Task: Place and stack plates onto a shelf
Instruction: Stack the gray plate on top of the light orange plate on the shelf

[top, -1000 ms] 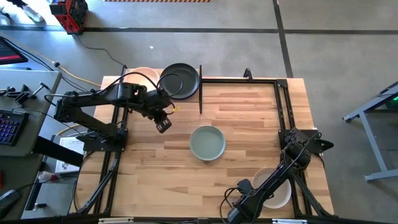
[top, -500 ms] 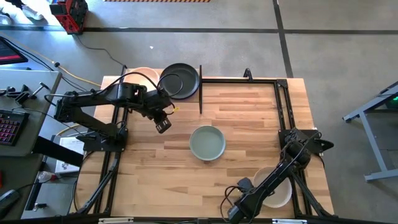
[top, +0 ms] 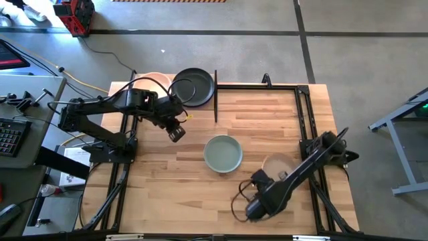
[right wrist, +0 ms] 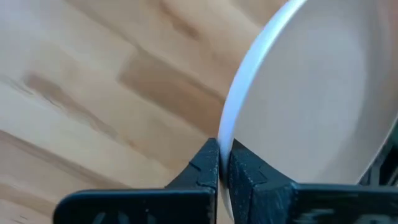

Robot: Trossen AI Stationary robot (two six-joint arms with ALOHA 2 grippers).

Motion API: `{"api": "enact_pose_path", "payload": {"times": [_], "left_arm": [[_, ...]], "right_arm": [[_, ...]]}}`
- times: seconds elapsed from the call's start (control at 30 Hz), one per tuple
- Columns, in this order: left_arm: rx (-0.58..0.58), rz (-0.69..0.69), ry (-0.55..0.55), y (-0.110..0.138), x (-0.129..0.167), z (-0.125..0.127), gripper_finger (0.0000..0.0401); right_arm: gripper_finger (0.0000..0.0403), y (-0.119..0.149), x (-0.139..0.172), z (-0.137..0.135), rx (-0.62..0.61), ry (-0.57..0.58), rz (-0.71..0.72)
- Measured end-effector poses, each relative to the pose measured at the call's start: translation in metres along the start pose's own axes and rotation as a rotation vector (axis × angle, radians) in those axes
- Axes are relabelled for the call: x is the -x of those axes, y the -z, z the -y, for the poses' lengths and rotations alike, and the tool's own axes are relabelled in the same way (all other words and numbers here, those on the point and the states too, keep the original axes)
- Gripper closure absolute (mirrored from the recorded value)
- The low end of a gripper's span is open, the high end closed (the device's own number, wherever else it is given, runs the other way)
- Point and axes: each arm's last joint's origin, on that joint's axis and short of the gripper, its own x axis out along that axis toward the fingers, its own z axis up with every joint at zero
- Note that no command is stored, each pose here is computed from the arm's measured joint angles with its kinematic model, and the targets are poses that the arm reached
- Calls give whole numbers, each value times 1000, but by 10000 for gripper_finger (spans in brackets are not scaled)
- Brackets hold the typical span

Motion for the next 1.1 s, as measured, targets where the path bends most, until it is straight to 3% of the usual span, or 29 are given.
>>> {"api": "enact_pose_path", "payload": {"times": [0.13,0.43,0.87,1.1], "left_arm": [[66,-16,20,-3,-1,-5,357],[168,-11,4,-14,-2,-25,357],[119,7,-35,-21,-2,-42,356],[111,4,-40,-22,-3,-43,328]], "right_arm": [[403,-24,18,15,42,-55,66],[403,-90,39,45,282,-140,134],[403,-171,44,75,579,-182,289],[403,-204,46,97,697,-151,387]]}}
